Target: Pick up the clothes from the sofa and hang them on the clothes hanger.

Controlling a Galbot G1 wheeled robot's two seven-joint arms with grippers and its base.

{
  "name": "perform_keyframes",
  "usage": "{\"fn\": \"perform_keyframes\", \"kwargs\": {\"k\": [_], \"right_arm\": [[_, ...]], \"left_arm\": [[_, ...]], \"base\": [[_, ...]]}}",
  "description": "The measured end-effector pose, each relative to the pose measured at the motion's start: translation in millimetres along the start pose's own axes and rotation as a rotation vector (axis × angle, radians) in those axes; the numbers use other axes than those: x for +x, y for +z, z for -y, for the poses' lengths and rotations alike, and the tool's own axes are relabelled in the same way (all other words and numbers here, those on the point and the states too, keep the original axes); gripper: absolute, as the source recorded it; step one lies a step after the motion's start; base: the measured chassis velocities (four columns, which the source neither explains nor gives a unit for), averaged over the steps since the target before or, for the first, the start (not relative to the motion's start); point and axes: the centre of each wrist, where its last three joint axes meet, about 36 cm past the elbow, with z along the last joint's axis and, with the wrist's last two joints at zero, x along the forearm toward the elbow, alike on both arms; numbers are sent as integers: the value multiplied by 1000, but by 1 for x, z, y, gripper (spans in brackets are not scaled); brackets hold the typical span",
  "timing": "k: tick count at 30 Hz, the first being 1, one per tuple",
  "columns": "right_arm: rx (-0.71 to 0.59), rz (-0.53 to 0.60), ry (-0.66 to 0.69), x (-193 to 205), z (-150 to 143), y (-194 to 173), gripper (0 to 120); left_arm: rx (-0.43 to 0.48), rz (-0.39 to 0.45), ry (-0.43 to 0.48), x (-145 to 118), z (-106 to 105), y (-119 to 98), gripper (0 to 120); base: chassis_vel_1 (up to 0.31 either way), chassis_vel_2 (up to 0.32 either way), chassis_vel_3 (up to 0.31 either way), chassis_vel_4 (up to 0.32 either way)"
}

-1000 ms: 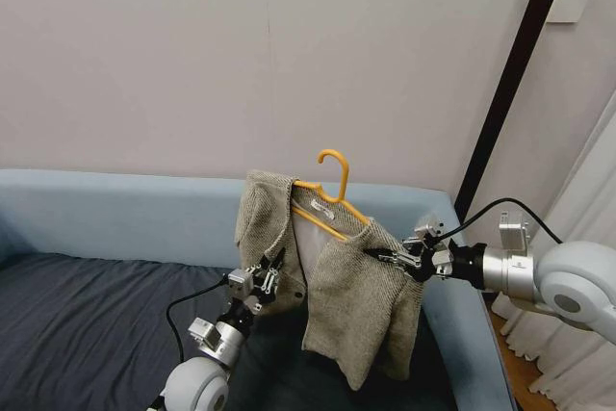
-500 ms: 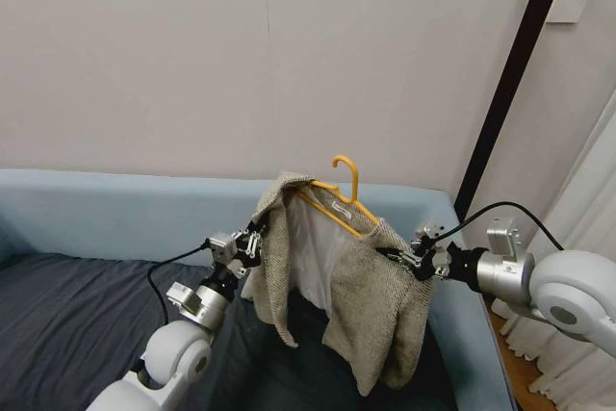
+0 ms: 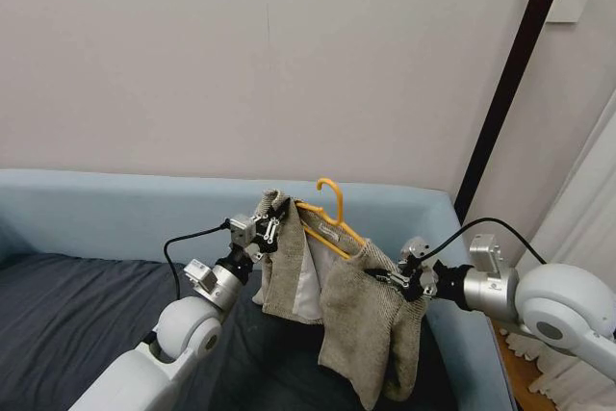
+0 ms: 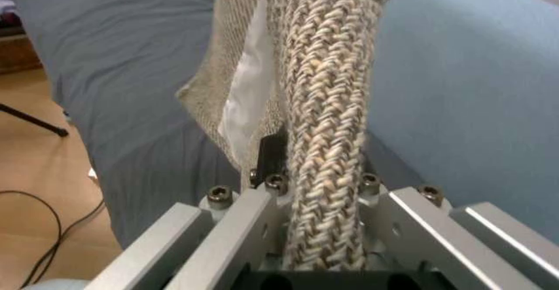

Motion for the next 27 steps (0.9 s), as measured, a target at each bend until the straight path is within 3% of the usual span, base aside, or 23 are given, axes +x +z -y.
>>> {"fn": "perform_keyframes", "kwargs": {"k": [8, 13, 20, 27], "right_arm": [[-15, -5, -24, -4, -2, 3, 3], [-91, 37, -73, -6, -2, -2, 3], [-170, 91, -103, -2, 1, -10, 3], [-199, 114, -104, 4, 2, -16, 3]], "left_arm": [[4, 43, 117, 2, 5, 4, 0], [-41, -28, 248, 30, 12, 25, 0], [-102, -82, 250, 50, 7, 36, 0], [-153, -85, 173, 56, 2, 32, 0]], "base": [[0, 0, 0, 0], [0, 0, 0, 0], [0, 0, 0, 0], [0, 0, 0, 0]]}}
